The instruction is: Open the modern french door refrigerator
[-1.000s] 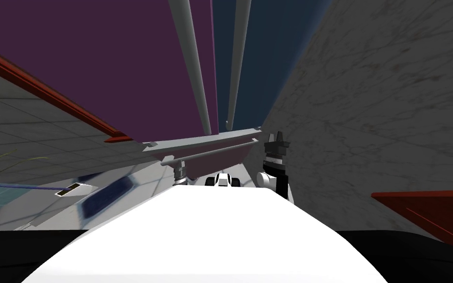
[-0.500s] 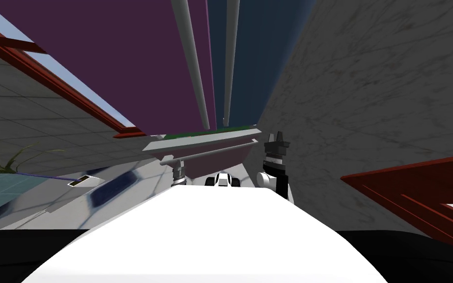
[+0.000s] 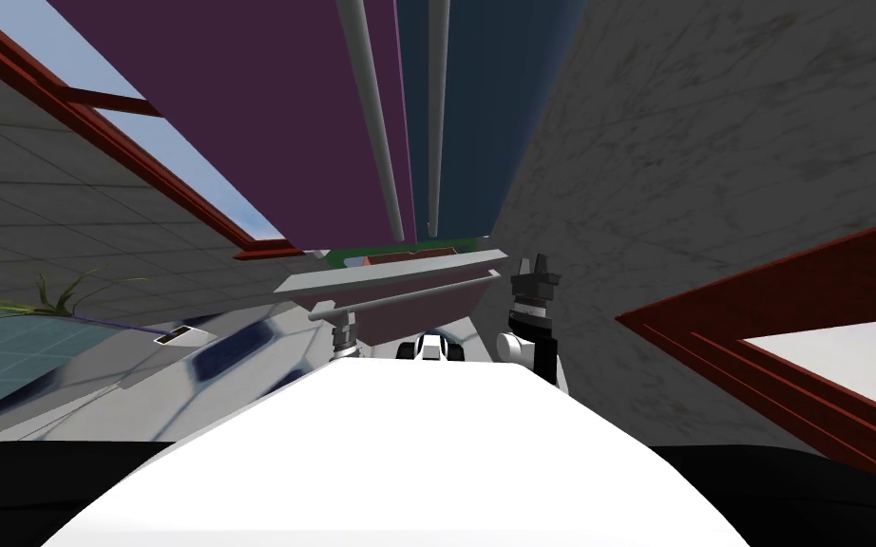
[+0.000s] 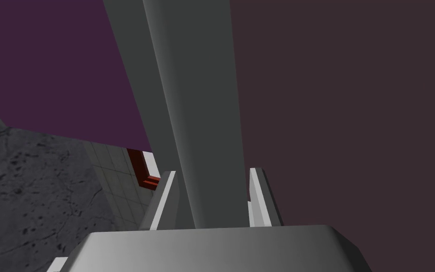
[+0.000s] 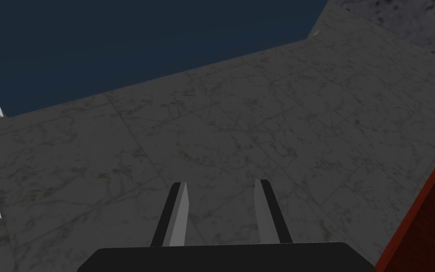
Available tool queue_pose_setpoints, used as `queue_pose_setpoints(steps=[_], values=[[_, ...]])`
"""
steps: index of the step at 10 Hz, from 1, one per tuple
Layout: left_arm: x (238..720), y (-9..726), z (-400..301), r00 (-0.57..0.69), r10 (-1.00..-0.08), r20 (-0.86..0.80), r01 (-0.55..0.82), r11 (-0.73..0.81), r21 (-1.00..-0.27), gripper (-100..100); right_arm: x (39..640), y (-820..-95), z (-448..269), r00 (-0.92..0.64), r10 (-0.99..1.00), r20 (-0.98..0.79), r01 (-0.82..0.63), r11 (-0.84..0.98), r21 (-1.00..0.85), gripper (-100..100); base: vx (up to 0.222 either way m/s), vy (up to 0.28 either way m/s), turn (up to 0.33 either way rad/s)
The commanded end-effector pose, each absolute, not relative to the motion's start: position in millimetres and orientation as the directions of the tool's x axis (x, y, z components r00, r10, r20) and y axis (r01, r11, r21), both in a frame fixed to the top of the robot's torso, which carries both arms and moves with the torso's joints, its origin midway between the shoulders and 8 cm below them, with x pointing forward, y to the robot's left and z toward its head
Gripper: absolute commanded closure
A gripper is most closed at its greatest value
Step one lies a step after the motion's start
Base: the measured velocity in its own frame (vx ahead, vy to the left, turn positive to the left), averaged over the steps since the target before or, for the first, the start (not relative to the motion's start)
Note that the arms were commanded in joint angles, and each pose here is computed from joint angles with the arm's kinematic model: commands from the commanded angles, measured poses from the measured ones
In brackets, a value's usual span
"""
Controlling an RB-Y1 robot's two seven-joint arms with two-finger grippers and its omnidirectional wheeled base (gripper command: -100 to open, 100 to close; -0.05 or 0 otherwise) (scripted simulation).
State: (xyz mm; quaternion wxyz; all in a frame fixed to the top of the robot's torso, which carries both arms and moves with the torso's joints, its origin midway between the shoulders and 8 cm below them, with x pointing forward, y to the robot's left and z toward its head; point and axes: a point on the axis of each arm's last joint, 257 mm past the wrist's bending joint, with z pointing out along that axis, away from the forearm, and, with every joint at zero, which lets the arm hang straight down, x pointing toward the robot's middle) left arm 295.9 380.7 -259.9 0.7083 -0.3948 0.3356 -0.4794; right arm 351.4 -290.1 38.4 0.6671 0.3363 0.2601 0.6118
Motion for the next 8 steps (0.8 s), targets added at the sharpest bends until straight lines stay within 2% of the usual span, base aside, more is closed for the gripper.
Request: queue_pose_setpoints(steps=[1, 3, 6, 7, 8], values=[[289.4, 379.1, -258.0, 0.309, -0.946, -0.097, 0.421, 0.227, -0.878, 100, 351.4, -290.1, 38.4, 0.116, 0.991, 0.064, -0.641, 0.025, 0.767, 0, -0.210, -0.064, 0.025], [283.2, 376.3, -260.6, 0.304, -0.948, -0.096, 0.415, 0.223, -0.882, 100, 351.4, -290.1, 38.3, 0.116, 0.991, 0.064, -0.641, 0.025, 0.767, 0, -0.110, -0.037, 0.012], [274.7, 374.0, -258.2, 0.299, -0.949, -0.097, 0.422, 0.222, -0.879, 100, 351.4, -290.1, 38.4, 0.116, 0.991, 0.064, -0.641, 0.025, 0.767, 0, -0.175, -0.076, 0.031], [281.9, 387.0, -250.6, 0.299, -0.949, -0.096, 0.417, 0.220, -0.882, -100, 351.4, -290.1, 38.4, 0.116, 0.991, 0.064, -0.641, 0.025, 0.767, 0, -0.109, -0.059, 0.017], [284.6, 392.8, -245.6, 0.299, -0.950, -0.096, 0.417, 0.220, -0.882, -100, 351.4, -290.1, 38.3, 0.116, 0.991, 0.064, -0.641, 0.025, 0.767, 0, -0.018, -0.059, 0.011]])
